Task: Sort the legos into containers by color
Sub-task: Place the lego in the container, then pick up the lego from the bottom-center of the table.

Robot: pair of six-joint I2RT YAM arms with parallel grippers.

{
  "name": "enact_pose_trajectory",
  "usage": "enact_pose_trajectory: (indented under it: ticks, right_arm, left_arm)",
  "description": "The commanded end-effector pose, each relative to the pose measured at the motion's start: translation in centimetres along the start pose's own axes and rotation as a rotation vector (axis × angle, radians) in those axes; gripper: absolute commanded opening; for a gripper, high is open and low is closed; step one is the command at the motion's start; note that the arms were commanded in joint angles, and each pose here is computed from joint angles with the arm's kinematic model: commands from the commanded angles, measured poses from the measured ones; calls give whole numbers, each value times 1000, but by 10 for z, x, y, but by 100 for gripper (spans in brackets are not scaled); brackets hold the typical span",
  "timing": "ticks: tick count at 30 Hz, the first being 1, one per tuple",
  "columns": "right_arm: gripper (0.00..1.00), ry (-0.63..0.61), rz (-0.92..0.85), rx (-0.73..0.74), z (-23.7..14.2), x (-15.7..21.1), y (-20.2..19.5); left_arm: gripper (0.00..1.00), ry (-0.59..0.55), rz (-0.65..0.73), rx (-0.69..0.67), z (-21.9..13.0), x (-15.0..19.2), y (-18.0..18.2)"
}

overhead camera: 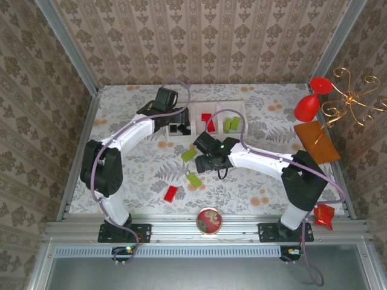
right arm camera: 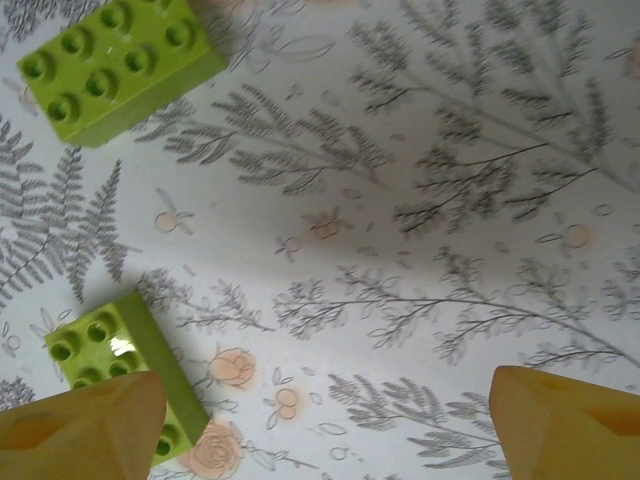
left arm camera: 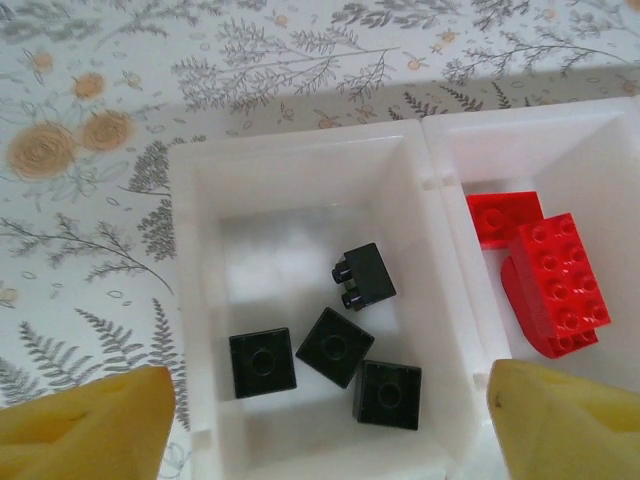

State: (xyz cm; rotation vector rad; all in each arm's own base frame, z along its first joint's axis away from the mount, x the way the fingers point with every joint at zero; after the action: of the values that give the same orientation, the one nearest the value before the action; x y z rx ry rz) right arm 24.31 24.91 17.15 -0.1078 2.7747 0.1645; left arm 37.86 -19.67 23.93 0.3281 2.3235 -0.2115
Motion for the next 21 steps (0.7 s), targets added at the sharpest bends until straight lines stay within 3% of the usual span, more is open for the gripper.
enact_pose_trajectory:
  ticks: [1,4,15,21]
  right_arm:
    - [84,41,-57,-37,1,4,15]
    - [84,66,-92,-65,4,8,26]
    - [83,146,-200,-94,17,19,51]
    - [78,178,-233,-93,25,22,57]
  left_arm:
    - [90,-57,-27,-8,-24,-3,5]
    - [100,-74,-41,-18,-37,4,9]
    - [100,-153,-110,-49,-90,48,28]
    - [100,-175,-170,-48,-110,72,39]
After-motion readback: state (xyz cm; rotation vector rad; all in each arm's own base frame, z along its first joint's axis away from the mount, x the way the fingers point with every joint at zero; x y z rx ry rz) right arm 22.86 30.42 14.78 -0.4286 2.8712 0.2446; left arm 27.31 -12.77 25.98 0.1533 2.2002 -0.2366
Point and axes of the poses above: each hand's point on the last joint's axis, 136 mm out from that joint toward the fingers, its own z axis out along the fingers, its own y axis along the line the jaws close on, x = y × z, the point moved 10 cm from there along -z, back along the fingers, and after that the axes turned 7 degrees about z, right-handed, at the moved point
